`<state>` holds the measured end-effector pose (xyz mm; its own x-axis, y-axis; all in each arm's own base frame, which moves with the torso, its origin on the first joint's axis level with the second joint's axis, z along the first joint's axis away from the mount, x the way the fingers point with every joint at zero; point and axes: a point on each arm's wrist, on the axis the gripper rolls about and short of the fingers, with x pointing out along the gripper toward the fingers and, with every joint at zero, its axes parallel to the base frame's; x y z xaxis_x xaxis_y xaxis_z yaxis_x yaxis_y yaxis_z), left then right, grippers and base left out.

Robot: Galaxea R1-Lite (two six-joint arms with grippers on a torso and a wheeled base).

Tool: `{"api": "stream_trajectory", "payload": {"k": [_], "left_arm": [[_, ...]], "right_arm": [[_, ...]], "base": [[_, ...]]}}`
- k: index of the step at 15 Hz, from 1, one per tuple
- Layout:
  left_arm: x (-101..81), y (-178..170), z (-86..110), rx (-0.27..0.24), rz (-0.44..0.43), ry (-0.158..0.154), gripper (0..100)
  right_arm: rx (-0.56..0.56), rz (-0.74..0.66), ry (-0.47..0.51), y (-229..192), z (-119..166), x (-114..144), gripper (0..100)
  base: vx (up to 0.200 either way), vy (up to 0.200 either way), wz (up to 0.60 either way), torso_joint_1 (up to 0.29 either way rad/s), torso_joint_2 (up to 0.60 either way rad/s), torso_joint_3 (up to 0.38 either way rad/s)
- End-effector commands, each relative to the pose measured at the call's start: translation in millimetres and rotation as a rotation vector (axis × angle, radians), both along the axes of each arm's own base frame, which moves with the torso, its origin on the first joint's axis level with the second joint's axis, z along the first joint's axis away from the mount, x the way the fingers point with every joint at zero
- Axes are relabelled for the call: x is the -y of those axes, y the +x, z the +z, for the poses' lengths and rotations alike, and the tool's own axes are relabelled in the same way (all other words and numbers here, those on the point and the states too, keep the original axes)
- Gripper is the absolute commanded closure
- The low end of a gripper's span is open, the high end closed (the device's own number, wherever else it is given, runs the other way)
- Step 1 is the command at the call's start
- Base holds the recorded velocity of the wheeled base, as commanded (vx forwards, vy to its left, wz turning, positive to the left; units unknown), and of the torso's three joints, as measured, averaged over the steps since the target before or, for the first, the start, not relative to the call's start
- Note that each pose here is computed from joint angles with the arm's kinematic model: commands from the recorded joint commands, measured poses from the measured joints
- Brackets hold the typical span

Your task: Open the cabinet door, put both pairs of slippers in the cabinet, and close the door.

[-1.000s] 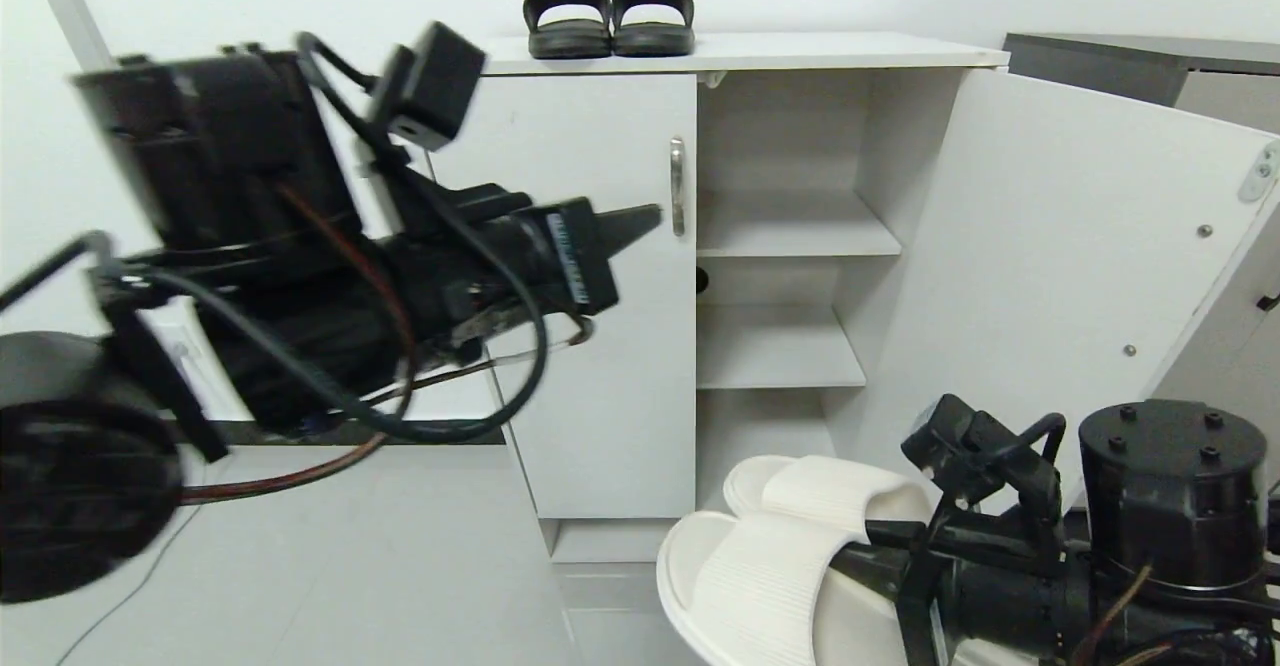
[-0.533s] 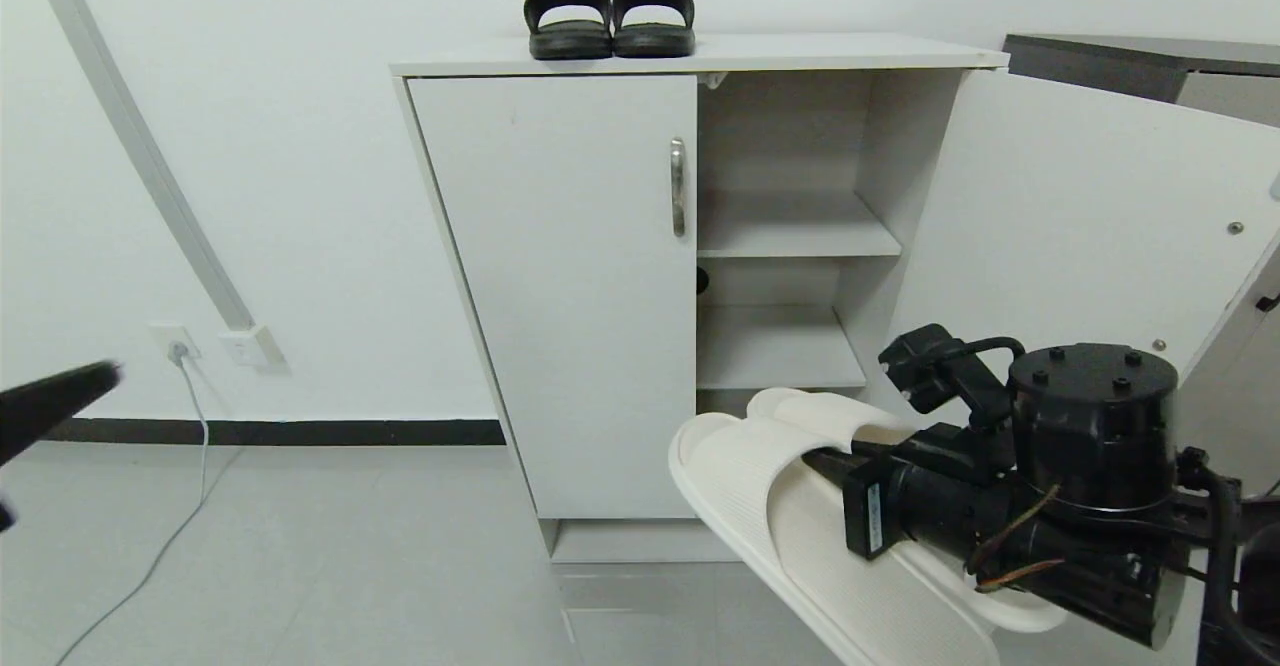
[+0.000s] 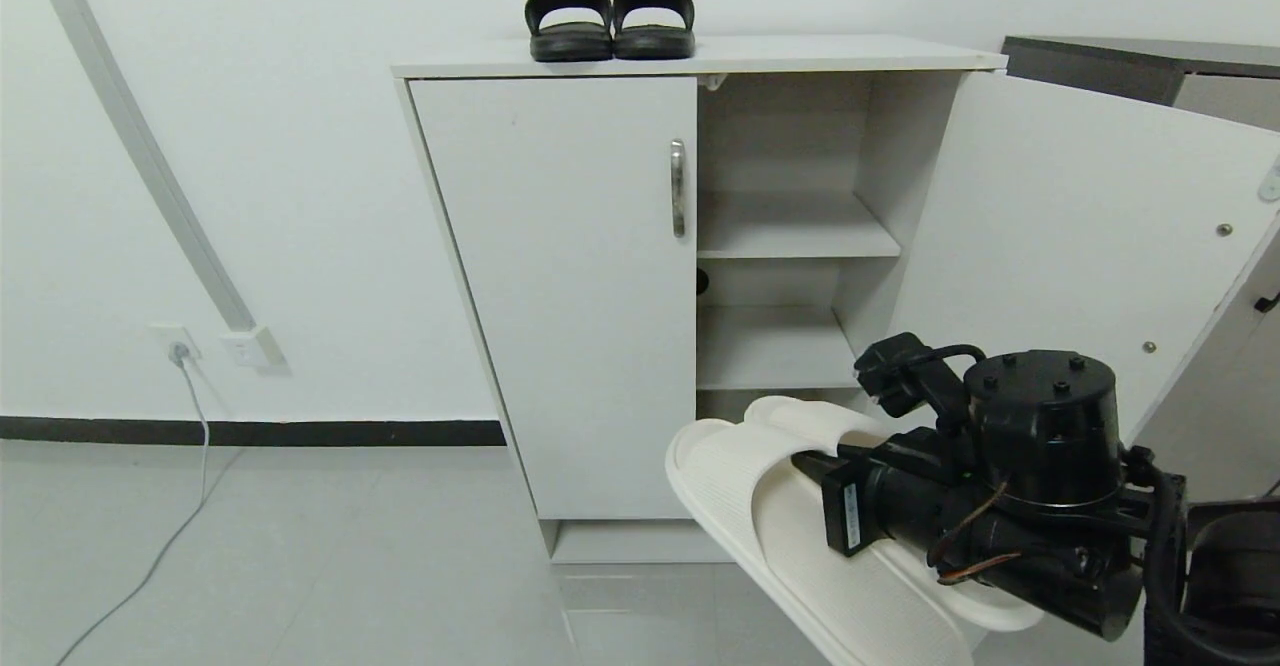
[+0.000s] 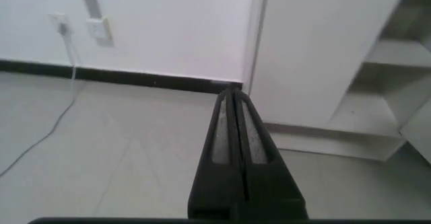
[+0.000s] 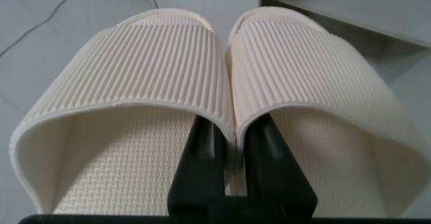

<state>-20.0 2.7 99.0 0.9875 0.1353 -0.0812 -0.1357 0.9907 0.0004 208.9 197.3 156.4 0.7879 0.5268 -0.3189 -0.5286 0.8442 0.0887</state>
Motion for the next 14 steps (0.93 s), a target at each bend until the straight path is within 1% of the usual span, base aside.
{"api": "stream_trajectory", "payload": {"k": [1, 2, 3, 4, 5, 7, 8, 10, 11, 12, 13, 14], "left_arm": [[0.3, -6, -17.8, 0.075, -0.035, 0.005, 100], [1.1, -3, -24.4, 0.066, -0.074, 0.021, 100], [2.8, -3, -23.5, 0.079, -0.151, 0.034, 100], [3.3, -3, -23.7, 0.078, -0.175, 0.043, 100], [3.3, -3, -23.7, 0.077, -0.173, 0.048, 100], [3.3, -3, -23.7, 0.078, -0.173, 0.037, 100], [3.2, -3, -23.7, 0.079, -0.166, 0.016, 100], [2.9, -3, -23.7, 0.080, -0.155, 0.007, 100], [2.9, -3, -23.7, 0.080, -0.155, 0.007, 100], [2.9, -3, -23.7, 0.080, -0.155, 0.007, 100], [2.9, -3, -23.7, 0.080, -0.155, 0.007, 100], [2.9, -3, -23.7, 0.080, -0.155, 0.007, 100]], "right_arm": [[-0.001, 0.004, -0.001, -1, -1, -1, 100], [-0.004, 0.007, -0.005, -2, -2, -1, 100], [-0.008, 0.010, -0.008, -3, -3, -2, 100], [-0.007, 0.012, -0.008, -3, -3, -2, 100], [-0.007, 0.013, -0.008, -4, -3, -3, 100], [0.002, -0.018, -0.016, -1, -3, -5, 100], [0.007, -0.059, -0.033, 3, -7, -11, 100], [0.028, -0.171, -0.059, 13, -12, -26, 100], [0.030, -0.175, -0.058, 13, -12, -27, 100], [0.069, -0.334, -0.056, 27, -14, -45, 100], [0.090, -0.414, -0.044, 35, -13, -51, 100], [0.098, -0.468, -0.007, 41, -11, -57, 100]], "base": [[0.000, 0.000, 0.00, 0.000, 0.00, 0.000], [0.000, 0.000, 0.00, 0.000, 0.00, 0.000], [0.000, 0.000, 0.00, 0.000, 0.00, 0.000], [0.000, 0.000, 0.00, 0.000, 0.00, 0.000], [0.000, 0.000, 0.00, 0.000, 0.00, 0.000], [0.000, 0.000, 0.00, 0.000, 0.00, 0.000], [0.000, 0.000, 0.00, 0.000, 0.00, 0.000], [0.000, 0.000, 0.00, 0.000, 0.00, 0.000], [0.000, 0.000, 0.00, 0.000, 0.00, 0.000], [0.000, 0.000, 0.00, 0.000, 0.00, 0.000], [0.000, 0.000, 0.00, 0.000, 0.00, 0.000], [0.000, 0.000, 0.00, 0.000, 0.00, 0.000]]}}
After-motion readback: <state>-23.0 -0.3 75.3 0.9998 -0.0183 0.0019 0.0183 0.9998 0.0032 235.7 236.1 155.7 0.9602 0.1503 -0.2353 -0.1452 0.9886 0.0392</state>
